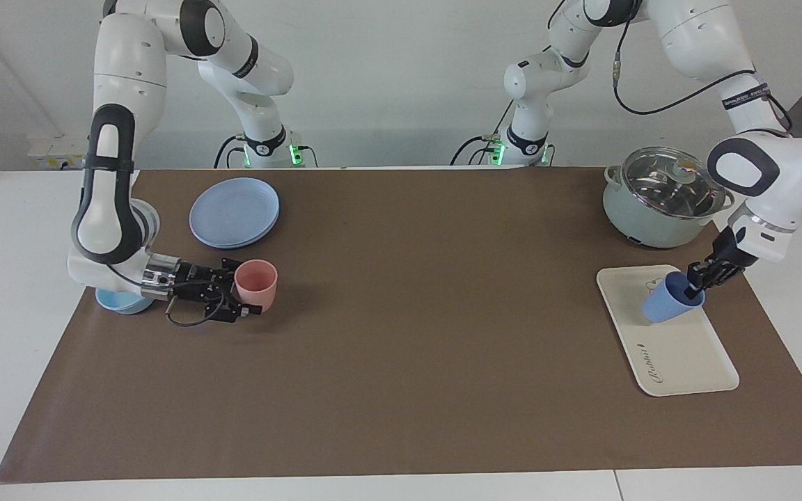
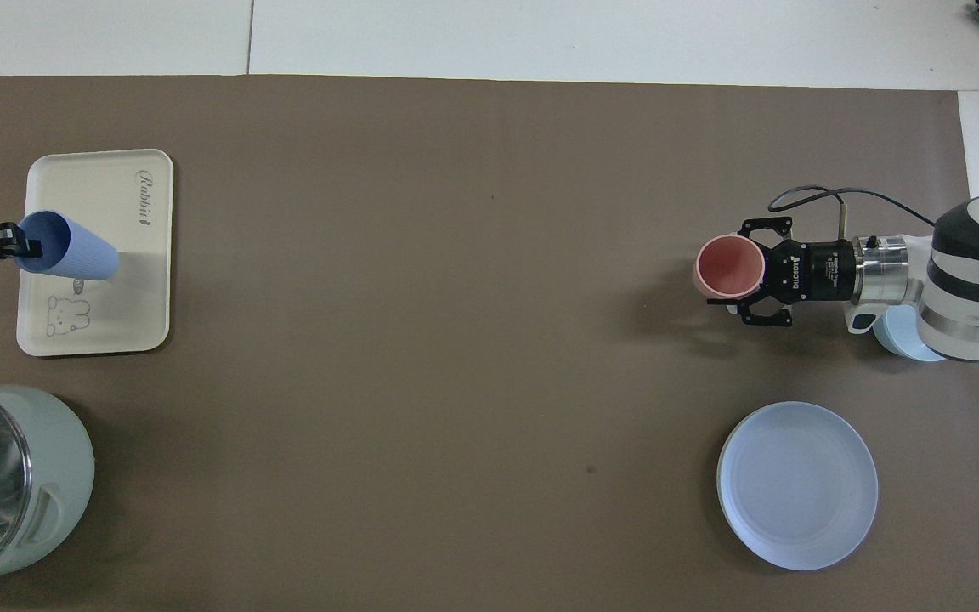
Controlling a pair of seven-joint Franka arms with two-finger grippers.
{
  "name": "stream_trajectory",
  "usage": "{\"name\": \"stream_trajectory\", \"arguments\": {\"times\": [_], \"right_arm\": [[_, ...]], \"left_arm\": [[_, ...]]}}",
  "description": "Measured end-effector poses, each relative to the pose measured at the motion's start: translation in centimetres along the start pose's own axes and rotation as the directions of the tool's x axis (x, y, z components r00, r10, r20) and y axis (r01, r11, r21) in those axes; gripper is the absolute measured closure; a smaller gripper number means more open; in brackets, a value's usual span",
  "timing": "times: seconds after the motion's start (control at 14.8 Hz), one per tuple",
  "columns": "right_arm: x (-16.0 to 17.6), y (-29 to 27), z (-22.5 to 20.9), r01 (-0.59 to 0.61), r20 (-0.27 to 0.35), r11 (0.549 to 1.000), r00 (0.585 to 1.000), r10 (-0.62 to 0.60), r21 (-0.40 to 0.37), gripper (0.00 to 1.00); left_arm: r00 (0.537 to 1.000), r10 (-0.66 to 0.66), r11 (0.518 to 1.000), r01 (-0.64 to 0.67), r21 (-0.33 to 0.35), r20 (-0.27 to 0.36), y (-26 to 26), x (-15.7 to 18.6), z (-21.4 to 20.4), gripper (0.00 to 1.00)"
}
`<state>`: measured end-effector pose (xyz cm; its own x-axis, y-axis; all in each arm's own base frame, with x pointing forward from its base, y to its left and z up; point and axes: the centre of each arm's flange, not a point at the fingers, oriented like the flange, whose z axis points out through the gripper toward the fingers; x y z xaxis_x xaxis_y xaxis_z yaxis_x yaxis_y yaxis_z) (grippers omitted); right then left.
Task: Place cup on tray
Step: 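Carry the blue cup over the tray while the right gripper returns pink cup, then lower the blue cup onto the tray while the right gripper sets down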
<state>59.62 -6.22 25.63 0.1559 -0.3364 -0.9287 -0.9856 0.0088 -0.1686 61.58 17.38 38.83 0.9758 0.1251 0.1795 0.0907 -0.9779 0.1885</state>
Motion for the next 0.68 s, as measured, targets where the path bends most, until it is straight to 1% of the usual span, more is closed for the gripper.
{"name": "stream_trajectory", "arguments": {"times": [0.2,0.27,0.34,0.47,0.54,0.61,0.68], "right_arm": [[2.2,0.9,-0.7,0.023,0.019,1.0,1.0,-0.024,0.008,0.23],[3.2,1.4,-0.6,0.032,0.027,0.999,0.999,-0.032,0.008,0.23],[4.0,1.7,-0.5,0.036,0.031,0.999,0.999,-0.036,0.007,0.23],[4.7,1.9,-0.1,0.036,0.037,0.999,0.999,-0.036,0.002,0.23],[4.6,1.9,0.1,0.037,0.039,0.999,0.999,-0.037,0.0,0.23],[4.5,1.8,0.2,0.039,0.039,0.999,0.998,-0.039,-0.002,0.23],[4.5,1.7,0.3,0.041,0.04,0.999,0.998,-0.041,-0.003,0.23]], "left_arm": [[0.999,0.031,0.999,-0.031,0.013,-0.019,-0.1,-0.6,1.3,0.92],[0.999,0.037,0.999,-0.036,0.013,-0.024,0.2,-0.5,1.3,0.85],[0.999,0.042,0.999,-0.042,0.012,-0.029,0.4,-0.3,1.0,0.73],[0.998,0.058,0.998,-0.058,0.001,-0.025,1.2,0.4,-0.8,0.52],[0.997,0.078,0.997,-0.078,-0.006,-0.007,2.0,0.8,-2.5,0.41],[0.993,0.116,0.993,-0.117,0.006,0.019,3.0,1.1,-4.5,0.31],[0.986,0.161,0.986,-0.163,0.036,0.048,4.4,1.2,-6.6,0.18]]}}
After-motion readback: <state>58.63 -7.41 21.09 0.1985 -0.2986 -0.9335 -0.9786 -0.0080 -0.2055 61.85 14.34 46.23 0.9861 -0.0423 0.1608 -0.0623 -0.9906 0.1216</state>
